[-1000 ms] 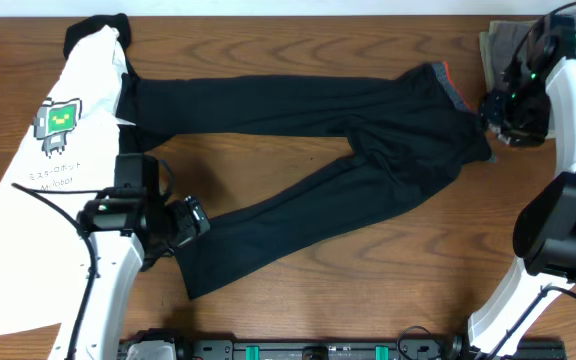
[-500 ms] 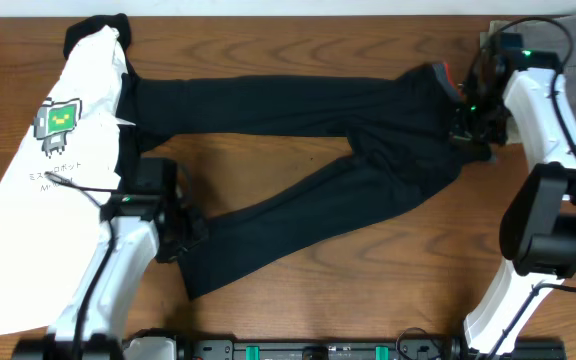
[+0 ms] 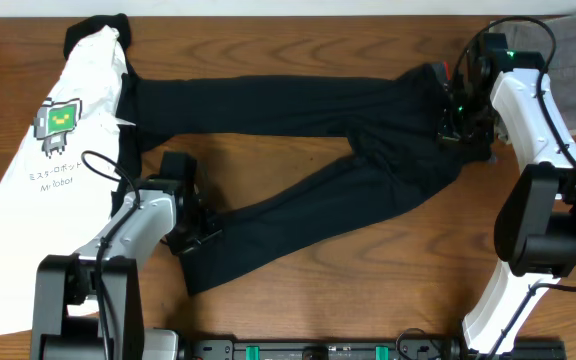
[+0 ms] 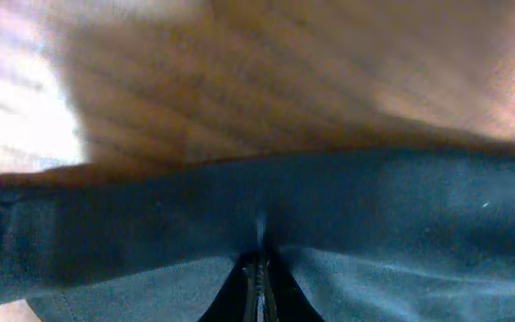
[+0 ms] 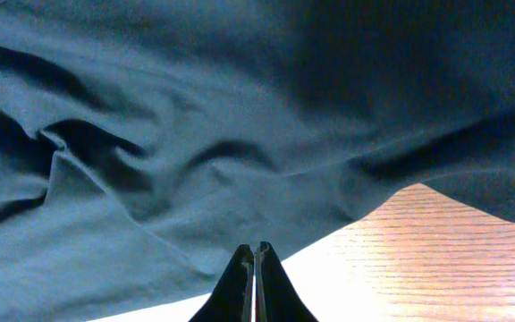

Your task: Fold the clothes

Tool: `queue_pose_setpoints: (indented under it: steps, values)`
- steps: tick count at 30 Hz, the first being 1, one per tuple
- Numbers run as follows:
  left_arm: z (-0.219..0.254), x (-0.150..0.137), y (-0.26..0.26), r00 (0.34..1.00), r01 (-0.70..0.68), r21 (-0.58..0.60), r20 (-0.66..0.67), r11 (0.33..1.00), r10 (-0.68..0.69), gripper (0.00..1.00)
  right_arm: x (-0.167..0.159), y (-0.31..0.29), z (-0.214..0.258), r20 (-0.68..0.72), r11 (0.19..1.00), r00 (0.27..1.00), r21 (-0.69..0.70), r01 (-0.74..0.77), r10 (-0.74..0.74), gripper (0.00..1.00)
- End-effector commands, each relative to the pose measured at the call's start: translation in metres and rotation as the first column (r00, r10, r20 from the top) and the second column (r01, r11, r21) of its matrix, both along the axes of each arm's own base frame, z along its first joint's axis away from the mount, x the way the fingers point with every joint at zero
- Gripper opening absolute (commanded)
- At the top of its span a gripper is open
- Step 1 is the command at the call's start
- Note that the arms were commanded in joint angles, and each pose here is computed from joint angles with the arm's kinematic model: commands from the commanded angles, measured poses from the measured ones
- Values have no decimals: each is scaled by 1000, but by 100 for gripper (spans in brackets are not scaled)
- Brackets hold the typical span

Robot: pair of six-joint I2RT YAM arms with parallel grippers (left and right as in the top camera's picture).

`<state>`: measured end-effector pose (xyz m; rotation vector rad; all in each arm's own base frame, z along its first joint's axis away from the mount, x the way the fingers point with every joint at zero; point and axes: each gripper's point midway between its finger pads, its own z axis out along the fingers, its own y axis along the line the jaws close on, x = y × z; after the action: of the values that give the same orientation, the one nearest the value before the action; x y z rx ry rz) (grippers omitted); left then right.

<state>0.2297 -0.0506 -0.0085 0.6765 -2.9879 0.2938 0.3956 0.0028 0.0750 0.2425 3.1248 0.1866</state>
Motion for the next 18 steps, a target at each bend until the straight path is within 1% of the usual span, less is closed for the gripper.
queue_pose_setpoints:
  steps: [1, 5, 10, 14, 18]
  values:
    - [-30, -2, 32, 999, -32, 113, -34, 993, 36, 6, -1, 3, -1, -4, 1000, 1000, 6, -1, 1, 3]
    - [-36, 19, 59, 993, -118, 106, 42, 987, 114, 6, 0, 2, -1, 3, 1000, 1000, 4, 0, 0, 4]
    - [-31, 45, 92, 973, -189, 110, 152, 976, 172, 6, 7, 2, -1, 31, 1000, 1000, 4, 0, 0, 11]
    - [-20, 70, 114, 954, -211, 119, 242, 970, 178, 6, 13, 0, 0, 53, 1000, 999, 3, 6, -6, 15]
    - [-6, 93, 121, 939, -193, 131, 311, 972, 144, 6, 11, -9, -1, 46, 1000, 999, 4, 28, -28, 16]
